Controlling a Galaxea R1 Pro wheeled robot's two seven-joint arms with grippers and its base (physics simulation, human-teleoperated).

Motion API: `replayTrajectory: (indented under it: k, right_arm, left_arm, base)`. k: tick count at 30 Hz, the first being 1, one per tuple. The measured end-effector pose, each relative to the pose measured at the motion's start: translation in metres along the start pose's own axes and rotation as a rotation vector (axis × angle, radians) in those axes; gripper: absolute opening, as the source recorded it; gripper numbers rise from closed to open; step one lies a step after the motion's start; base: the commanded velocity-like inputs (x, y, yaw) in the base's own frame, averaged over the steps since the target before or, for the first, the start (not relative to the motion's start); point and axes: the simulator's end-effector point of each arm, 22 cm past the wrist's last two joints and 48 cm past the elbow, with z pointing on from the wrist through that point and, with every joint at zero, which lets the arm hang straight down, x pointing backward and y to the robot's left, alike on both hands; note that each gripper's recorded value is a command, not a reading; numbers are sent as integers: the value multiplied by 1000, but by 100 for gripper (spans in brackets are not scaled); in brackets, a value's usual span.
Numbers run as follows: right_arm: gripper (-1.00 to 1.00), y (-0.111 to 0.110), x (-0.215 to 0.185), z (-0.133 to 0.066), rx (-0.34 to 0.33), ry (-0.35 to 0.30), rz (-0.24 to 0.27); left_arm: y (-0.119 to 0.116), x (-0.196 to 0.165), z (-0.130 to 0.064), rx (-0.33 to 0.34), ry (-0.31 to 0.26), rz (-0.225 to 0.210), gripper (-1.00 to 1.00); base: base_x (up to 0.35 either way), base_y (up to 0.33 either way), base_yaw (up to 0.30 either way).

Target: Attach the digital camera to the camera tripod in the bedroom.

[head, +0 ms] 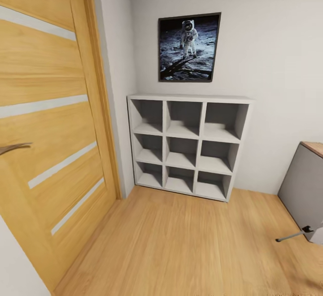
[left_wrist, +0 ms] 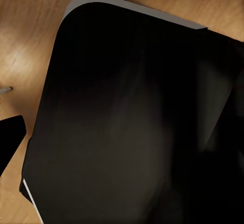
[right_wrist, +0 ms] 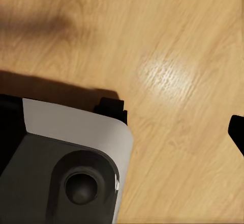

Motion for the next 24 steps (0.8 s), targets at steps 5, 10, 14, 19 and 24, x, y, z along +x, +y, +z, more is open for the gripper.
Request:
replayTrajectory:
  k: [5,10,14,19,24]
  right_arm:
    - [100,0,0,0,0,0,0]
    - [100,0,0,0,0,0,-1]
    - [100,0,0,0,0,0,-1]
    - [100,0,0,0,0,0,-1]
    - [100,0,0,0,0,0,-2]
  left_arm:
    - [0,0,0,0,0,0,100]
    - [0,0,0,0,-1,-2,100]
    - [0,0,0,0,-1,-3,100]
    - [0,0,0,0,-2,-4,100]
    - [0,0,0,0,-1,-4,100]
  base:
    - [0,0,-167]
    - [0,0,-160]
    - [0,0,-157]
    - [0,0,-140]
    - [0,0,-51]
